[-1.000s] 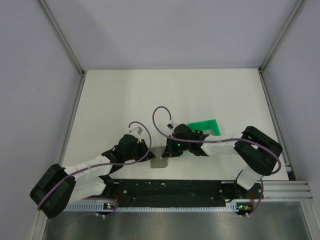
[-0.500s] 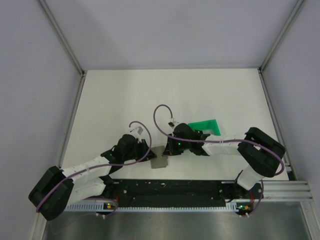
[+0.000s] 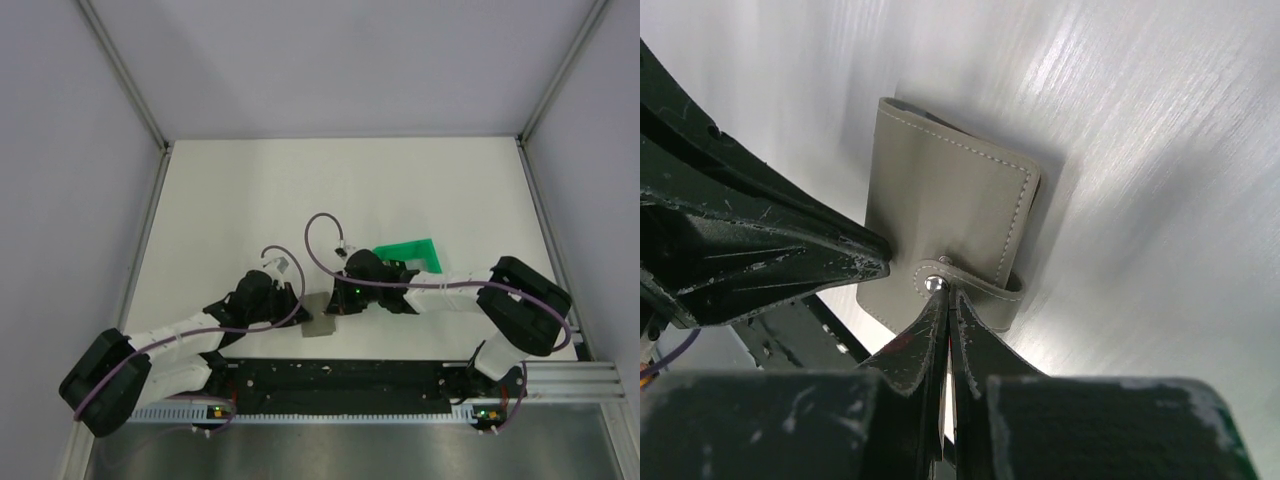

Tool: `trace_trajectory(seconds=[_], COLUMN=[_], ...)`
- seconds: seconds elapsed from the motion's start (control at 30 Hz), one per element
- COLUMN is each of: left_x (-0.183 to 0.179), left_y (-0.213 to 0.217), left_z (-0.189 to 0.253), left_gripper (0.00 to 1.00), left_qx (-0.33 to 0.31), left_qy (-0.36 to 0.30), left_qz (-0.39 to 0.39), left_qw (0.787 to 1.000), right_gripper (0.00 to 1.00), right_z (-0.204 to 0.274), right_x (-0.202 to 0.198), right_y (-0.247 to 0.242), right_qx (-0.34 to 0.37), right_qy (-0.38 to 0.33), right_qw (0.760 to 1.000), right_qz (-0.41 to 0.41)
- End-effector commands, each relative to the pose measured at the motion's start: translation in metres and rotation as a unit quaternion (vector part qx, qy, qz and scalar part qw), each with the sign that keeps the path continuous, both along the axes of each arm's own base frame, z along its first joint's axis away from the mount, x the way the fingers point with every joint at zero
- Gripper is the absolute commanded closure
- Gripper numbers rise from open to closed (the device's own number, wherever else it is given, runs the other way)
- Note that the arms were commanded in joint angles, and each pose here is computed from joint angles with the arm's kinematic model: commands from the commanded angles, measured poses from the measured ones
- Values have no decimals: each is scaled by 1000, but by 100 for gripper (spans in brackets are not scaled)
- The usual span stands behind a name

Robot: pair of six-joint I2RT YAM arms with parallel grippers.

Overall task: Put the credit cards into the card holder
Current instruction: Close the card holder at the center of the board.

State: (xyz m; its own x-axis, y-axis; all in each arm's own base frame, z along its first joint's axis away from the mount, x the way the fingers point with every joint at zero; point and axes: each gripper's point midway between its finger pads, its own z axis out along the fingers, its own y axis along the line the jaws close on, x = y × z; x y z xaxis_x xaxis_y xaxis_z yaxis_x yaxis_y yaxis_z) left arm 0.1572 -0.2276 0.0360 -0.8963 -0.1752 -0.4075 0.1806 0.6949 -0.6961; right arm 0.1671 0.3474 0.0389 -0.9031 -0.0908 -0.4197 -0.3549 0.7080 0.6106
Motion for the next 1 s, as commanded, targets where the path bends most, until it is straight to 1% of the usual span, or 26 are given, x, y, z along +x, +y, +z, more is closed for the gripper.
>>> trace_trajectory(seconds=[0.0, 0.43, 0.9, 0.97], left_x=[-5, -10, -10, -10], left_y=[2, 5, 2, 2], left_z=[-6, -16, -15, -15], left_gripper=[92, 93, 93, 93], left_qx=[1, 11, 5, 5], left_qy=[-3, 14, 13, 14], left_qz=[-8, -3, -7, -5], left_qw=[1000, 1000, 1000, 1000], right_gripper=[100, 99, 99, 99], right_z=[16, 16, 16, 14], right_x=[-5, 4, 9, 9], right_y=[8, 13, 23, 23], right_qx=[10, 4, 12, 4], right_qy=[-24, -37, -35, -33], right_qw=[1000, 999, 999, 999], right_qz=[11, 2, 1, 2])
